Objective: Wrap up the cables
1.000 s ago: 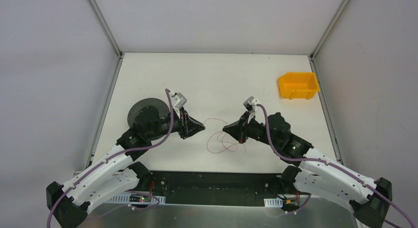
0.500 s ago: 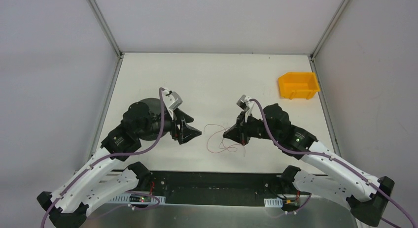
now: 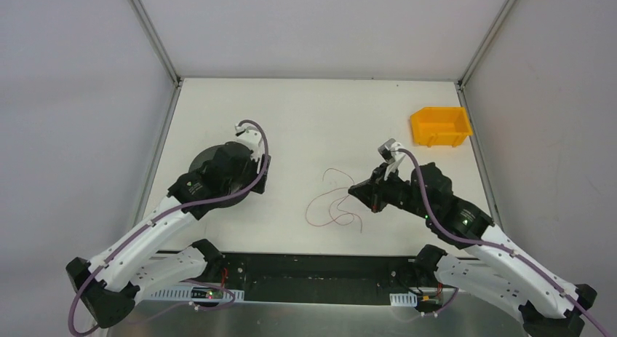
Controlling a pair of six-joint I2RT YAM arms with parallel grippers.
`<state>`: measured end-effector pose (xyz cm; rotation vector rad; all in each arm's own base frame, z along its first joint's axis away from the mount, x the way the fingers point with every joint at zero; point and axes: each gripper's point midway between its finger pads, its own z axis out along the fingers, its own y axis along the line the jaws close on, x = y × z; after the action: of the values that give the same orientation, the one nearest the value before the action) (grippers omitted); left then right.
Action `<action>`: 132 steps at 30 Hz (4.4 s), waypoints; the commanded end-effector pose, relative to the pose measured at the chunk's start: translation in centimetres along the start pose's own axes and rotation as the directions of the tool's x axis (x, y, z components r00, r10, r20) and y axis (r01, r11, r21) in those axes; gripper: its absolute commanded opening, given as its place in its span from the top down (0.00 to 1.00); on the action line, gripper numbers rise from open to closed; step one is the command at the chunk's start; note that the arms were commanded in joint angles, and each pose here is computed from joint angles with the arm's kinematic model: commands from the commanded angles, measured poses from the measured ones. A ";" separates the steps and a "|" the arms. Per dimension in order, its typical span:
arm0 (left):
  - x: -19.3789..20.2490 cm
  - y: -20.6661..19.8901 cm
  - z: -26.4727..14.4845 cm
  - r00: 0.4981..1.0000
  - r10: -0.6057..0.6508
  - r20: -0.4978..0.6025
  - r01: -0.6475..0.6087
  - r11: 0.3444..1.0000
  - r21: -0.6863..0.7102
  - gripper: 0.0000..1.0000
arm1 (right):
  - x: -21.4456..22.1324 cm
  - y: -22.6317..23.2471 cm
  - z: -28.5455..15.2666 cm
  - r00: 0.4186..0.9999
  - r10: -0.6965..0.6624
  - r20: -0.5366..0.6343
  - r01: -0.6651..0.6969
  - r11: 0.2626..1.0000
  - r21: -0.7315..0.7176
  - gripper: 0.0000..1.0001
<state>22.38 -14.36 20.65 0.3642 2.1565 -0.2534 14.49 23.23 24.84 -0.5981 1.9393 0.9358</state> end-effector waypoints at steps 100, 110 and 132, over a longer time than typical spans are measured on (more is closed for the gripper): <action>1.4 -5.8 -0.6 0.975 0.151 -0.162 -0.105 0.959 0.262 0.70 | -8.6 -4.3 -0.6 0.778 -0.604 0.172 0.618 0.786 -0.034 1.00; 2.2 -5.1 0.7 0.952 0.249 -0.179 -0.202 0.949 0.244 0.94 | -9.1 -3.4 -1.2 0.760 -0.620 0.194 0.639 0.768 -0.048 1.00; 1.2 -7.2 1.5 0.948 0.300 -0.104 -0.247 0.903 0.353 0.94 | -10.8 -3.0 4.5 0.585 -0.741 0.330 0.811 0.549 -0.204 1.00</action>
<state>20.00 -20.70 18.98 0.9170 2.2078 -0.4156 24.23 24.07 29.52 -1.3135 1.2714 0.6609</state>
